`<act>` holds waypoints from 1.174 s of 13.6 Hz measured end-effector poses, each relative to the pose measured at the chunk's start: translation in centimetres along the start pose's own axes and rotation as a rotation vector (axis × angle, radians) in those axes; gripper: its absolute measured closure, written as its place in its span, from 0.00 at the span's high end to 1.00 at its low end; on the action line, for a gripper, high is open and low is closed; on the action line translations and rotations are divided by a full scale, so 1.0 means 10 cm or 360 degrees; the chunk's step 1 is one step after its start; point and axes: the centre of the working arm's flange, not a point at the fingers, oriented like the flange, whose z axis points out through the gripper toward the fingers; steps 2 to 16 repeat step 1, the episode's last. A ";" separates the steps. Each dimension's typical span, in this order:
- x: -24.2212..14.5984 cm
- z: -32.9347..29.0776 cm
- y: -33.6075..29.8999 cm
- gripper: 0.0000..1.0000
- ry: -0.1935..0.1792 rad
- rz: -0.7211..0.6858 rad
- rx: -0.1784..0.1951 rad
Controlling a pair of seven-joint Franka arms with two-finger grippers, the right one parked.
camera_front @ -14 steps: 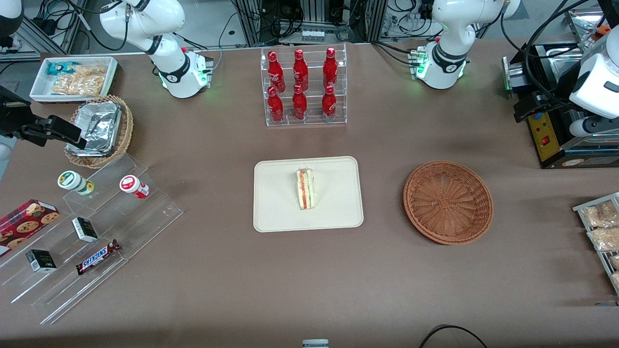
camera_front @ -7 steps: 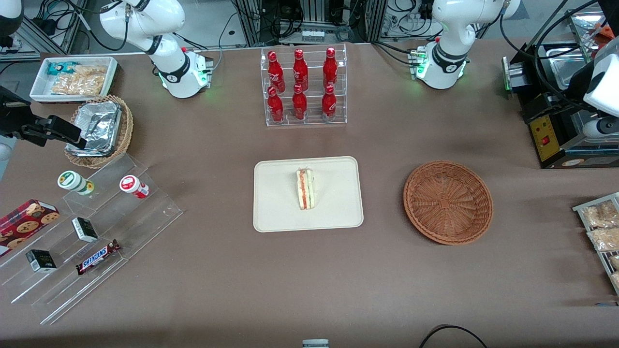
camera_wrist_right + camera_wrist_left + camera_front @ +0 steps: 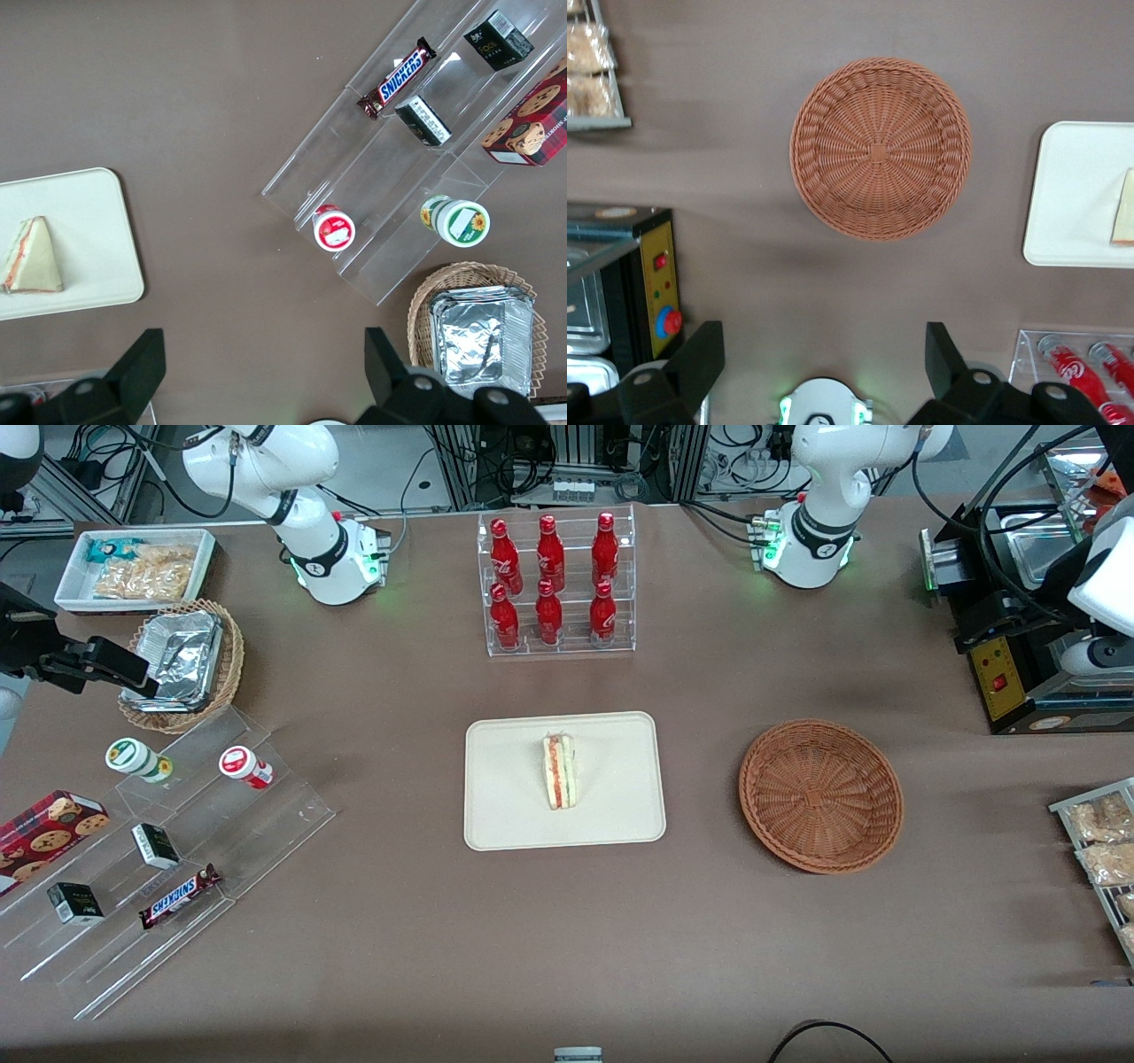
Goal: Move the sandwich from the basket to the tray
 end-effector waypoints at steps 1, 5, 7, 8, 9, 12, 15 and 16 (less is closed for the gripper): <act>0.03 0.01 -0.01 1.00 0.0013 0.0019 -0.0002; 0.03 0.01 -0.01 1.00 0.0013 0.0019 -0.0002; 0.03 0.01 -0.01 1.00 0.0013 0.0019 -0.0002; 0.03 0.01 -0.01 1.00 0.0013 0.0019 -0.0002; 0.03 0.01 -0.01 1.00 0.0013 0.0019 -0.0002; 0.03 0.01 -0.01 1.00 0.0013 0.0019 -0.0002; 0.03 0.01 -0.01 1.00 0.0013 0.0019 -0.0002; 0.03 0.01 -0.01 1.00 0.0013 0.0019 -0.0002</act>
